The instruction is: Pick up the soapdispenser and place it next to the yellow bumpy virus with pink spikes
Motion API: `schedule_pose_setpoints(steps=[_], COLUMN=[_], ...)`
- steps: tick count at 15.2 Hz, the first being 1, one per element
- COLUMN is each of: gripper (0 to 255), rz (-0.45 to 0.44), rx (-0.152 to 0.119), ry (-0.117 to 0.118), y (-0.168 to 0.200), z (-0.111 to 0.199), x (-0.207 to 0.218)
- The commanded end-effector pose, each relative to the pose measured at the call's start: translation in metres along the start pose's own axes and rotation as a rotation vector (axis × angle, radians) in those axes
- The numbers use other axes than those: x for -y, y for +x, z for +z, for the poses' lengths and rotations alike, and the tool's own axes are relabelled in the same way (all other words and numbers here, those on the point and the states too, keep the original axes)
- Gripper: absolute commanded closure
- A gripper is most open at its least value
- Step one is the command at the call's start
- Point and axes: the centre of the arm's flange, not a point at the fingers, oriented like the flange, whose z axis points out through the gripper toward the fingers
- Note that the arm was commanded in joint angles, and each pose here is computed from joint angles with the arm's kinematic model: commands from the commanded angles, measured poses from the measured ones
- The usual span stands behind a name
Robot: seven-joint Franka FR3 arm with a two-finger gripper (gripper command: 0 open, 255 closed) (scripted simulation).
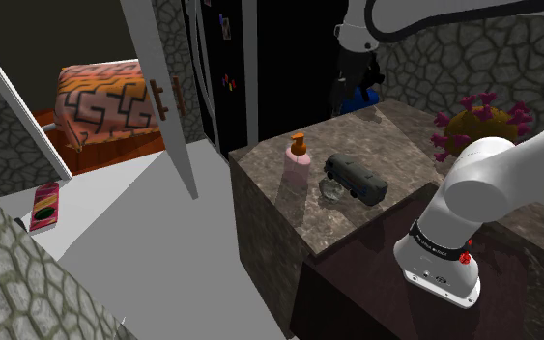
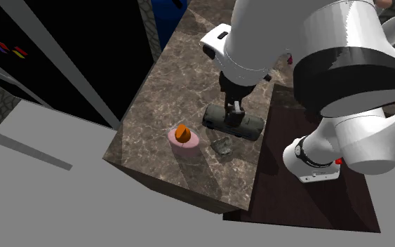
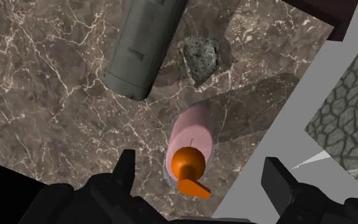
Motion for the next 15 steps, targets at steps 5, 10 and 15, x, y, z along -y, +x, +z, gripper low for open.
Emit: schedule_pose_setpoints(steps=[5,10,15], gripper=[0,0,0], rz=[0.022,0.041,0.058], rx=[0.016,0.03,0.044], ry=[0.045,0.082,0.117], y=[0.03,0.053,0.075], z=[0.077,0.14,0.2], x=[-0.004,-0.003,0.0])
